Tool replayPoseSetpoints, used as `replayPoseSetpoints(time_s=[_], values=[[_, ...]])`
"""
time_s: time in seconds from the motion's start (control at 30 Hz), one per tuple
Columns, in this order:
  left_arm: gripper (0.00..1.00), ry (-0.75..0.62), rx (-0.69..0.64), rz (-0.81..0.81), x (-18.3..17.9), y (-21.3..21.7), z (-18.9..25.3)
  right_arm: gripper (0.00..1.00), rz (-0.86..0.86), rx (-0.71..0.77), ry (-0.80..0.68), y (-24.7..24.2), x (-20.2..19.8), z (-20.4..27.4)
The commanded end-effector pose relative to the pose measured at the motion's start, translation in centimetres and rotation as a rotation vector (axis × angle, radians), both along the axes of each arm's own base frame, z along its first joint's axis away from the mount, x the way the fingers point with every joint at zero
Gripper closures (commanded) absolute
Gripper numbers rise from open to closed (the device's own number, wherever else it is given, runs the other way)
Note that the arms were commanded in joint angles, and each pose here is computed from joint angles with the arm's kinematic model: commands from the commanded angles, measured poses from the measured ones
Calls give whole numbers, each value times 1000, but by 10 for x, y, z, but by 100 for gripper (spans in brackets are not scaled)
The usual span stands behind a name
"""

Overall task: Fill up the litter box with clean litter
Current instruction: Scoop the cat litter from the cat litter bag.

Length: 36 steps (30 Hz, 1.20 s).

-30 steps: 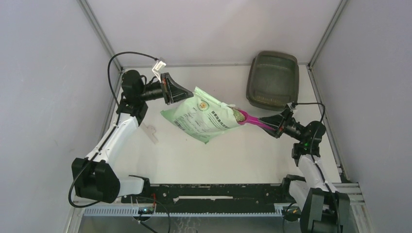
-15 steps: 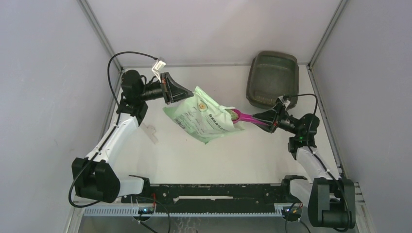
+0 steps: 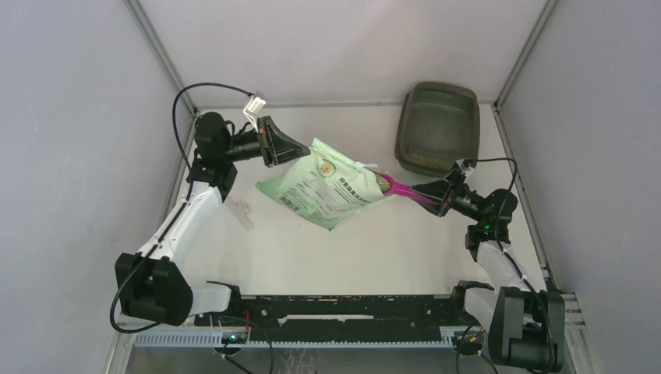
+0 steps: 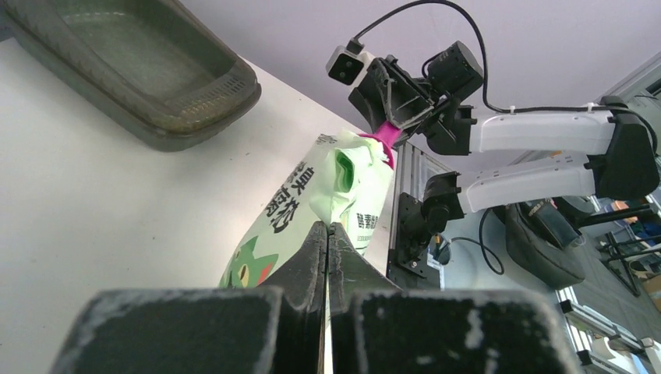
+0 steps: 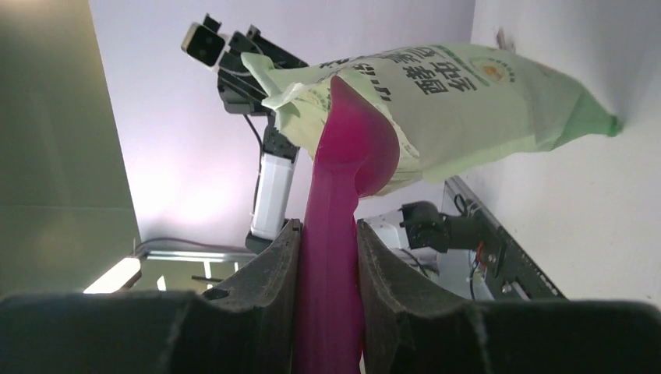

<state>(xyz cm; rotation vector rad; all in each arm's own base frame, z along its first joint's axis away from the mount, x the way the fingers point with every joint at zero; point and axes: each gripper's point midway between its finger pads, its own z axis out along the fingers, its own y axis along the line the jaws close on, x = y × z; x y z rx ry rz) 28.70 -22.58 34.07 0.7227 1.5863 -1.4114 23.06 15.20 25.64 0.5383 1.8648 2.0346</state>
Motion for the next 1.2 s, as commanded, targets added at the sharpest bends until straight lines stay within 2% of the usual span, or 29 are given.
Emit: replayPoseSetpoints(time_s=[0.0, 0.27, 0.5, 0.73, 0.87, 1.17], values=[[100, -69, -19, -15, -6, 1, 14, 100, -42, -22, -71, -16, -11, 6], [100, -65, -19, -12, -1, 2, 14, 100, -103, -27, -40, -33, -20, -5], [100, -82, -58, -18, 2, 1, 25, 100, -130, -23, -55, -37, -14, 5], [100, -111, -192, -59, 6, -2, 59, 100, -150, -22, -98, -43, -1, 30], [100, -118, -303, -134, 6, -3, 83, 100, -151, -12, -109, -45, 8, 37], [100, -81, -293, -144, 11, -4, 67, 100, -139, -6, -102, -44, 17, 32]])
